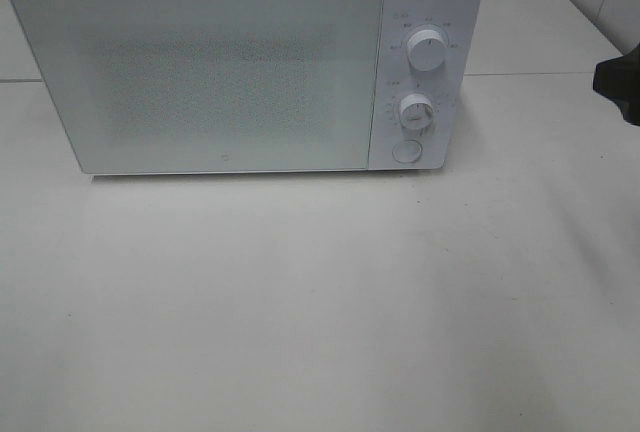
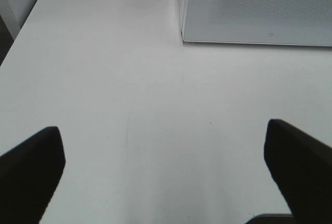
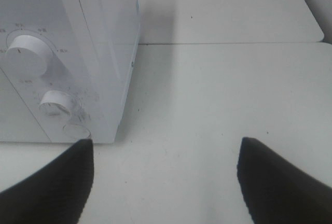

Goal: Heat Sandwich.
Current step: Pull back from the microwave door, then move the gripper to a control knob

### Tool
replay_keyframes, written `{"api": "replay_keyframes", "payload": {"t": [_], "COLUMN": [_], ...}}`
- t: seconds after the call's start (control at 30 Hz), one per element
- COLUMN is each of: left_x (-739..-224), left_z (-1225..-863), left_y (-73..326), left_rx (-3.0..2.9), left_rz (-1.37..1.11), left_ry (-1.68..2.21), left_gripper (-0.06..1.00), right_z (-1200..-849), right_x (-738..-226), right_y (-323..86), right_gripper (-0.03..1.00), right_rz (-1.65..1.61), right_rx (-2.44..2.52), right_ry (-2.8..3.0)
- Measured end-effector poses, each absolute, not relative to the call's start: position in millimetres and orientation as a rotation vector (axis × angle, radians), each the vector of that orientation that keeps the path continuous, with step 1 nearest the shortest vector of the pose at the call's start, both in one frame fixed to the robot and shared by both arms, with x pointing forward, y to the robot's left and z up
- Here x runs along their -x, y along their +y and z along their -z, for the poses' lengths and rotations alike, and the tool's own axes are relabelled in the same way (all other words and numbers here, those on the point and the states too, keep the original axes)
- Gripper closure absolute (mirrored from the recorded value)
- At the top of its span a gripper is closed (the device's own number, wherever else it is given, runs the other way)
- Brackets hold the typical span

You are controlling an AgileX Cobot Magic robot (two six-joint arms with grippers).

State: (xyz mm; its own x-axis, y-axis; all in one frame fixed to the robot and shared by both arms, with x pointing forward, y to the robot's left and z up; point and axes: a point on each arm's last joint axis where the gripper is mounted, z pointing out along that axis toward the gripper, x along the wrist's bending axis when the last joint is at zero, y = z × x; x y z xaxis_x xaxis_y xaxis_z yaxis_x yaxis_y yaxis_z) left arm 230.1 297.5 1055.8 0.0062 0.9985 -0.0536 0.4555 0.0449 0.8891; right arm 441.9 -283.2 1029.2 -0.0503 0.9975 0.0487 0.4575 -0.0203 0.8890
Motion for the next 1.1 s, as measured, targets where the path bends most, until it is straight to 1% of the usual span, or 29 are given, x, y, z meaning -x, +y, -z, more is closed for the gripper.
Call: {"api": "replay_keyframes", "payload": {"t": [0.23,0.5,0.6,0.73,1.1], "left_x": [-230,-230,-230,-230,-230], "left_z": [-1056,-1056,-1056,-1056,-1056], "left_y": [298,298,298,298,298], "left_rx": [-1.515,-1.515,-1.515,-1.515,-1.515], "left_rz": [-0.895,-0.895,-0.895,-0.895,-0.895], "left_ry": [1.556,1.556,1.556,1.556,1.556], "left_gripper": [-0.05,-0.05,-0.05,-0.05,-0.05], "right_z": [-1009,-986,-977,-973,-952], "right_x": [-443,-447,-448,-450,-446], "right_y": [-283,-283,-266,-255,-218], "right_gripper": [0.23,0.23,0.23,0.23,0.23], "right_rz": [-1.085,-1.082,-1.089,-1.088,-1.071], "right_rx": [-1.428,-1.421,-1.355,-1.321,-1.376], "right_ry": [1.521,1.465,1.488,1.495,1.386]}}
